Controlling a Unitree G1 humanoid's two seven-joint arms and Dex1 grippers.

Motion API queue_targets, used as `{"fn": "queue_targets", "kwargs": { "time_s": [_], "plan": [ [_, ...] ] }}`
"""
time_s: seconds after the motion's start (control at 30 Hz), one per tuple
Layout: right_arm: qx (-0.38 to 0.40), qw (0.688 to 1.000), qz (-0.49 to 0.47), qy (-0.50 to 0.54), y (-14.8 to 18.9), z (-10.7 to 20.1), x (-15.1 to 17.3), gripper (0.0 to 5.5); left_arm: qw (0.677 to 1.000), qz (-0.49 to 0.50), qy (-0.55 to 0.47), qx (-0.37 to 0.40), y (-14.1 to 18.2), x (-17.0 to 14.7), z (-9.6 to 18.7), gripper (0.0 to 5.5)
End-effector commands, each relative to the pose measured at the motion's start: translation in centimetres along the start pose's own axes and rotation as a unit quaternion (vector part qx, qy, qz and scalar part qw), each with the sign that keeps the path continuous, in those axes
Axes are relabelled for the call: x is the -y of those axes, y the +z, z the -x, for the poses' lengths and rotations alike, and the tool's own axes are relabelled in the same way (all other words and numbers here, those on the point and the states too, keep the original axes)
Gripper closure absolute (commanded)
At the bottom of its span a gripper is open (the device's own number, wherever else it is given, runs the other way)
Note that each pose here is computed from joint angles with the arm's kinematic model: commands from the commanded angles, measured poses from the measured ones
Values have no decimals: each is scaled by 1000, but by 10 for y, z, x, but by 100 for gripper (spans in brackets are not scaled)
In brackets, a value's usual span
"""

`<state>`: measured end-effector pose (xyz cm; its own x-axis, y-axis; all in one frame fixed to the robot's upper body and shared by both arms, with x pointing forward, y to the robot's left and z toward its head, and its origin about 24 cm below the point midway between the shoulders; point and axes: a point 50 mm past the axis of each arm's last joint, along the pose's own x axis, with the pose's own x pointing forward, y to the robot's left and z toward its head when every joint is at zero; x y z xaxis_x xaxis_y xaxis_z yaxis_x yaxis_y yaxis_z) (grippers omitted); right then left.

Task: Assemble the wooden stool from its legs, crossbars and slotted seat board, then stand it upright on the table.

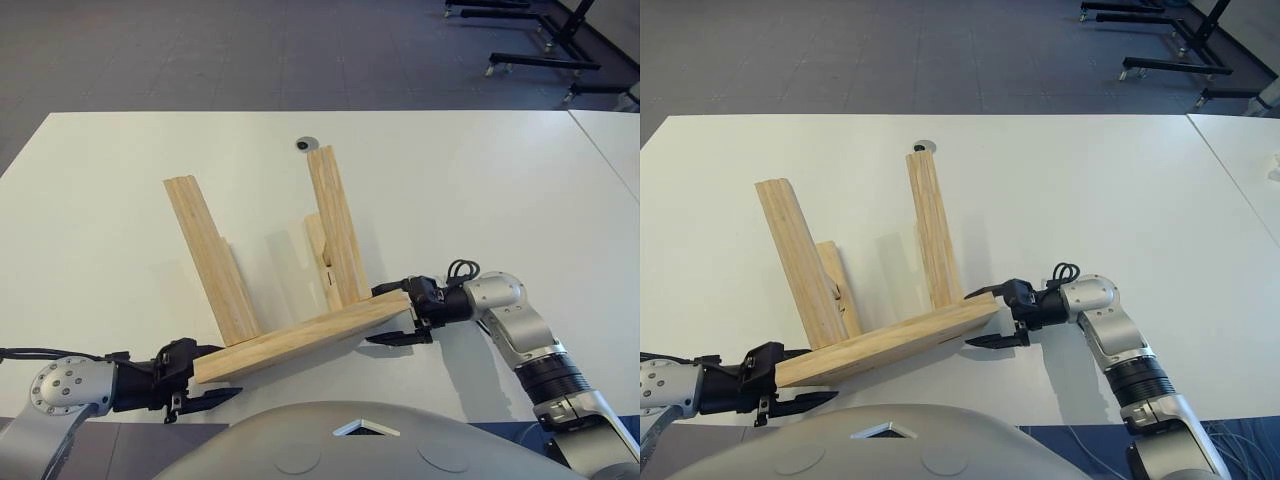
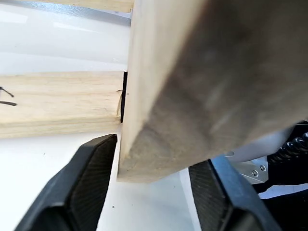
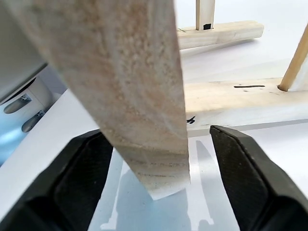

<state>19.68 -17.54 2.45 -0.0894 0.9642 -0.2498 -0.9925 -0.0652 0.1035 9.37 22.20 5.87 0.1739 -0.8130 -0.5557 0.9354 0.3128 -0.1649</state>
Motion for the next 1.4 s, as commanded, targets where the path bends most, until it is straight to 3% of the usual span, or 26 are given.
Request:
{"fn": "queue_targets", "kwargs": {
  "time_s": [0.03,0.13,0.3,0.43,0.5,0.73,0.83,1.0,1.27,1.4],
  "plan": [
    [12,1000,0,9,2,-4,-2,263,1000,-4,2,6,4,-6,-1,348],
    [16,1000,0,15,3,-7,-2,319,1000,-12,9,7,7,-14,4,385],
    [17,1000,0,23,4,-12,-2,393,1000,-22,10,11,9,-20,2,395],
    [50,998,-30,-7,21,-13,-1,397,999,-1,-10,36,16,-19,2,396],
    [25,997,-53,-46,31,-11,-4,397,996,35,-27,77,26,-18,4,398],
    [64,978,-193,-33,111,8,-20,395,982,100,-61,146,58,-15,17,397],
    [42,951,-305,2,121,9,-20,390,973,130,-75,178,76,-18,25,397],
    [93,904,-416,43,145,10,-23,389,958,188,-121,177,95,-11,34,397],
    [141,898,-410,75,158,2,-3,389,900,297,-174,269,125,-6,49,397],
    [128,882,-440,109,153,9,0,397,878,331,-188,289,120,-4,49,397]
  ]
}}
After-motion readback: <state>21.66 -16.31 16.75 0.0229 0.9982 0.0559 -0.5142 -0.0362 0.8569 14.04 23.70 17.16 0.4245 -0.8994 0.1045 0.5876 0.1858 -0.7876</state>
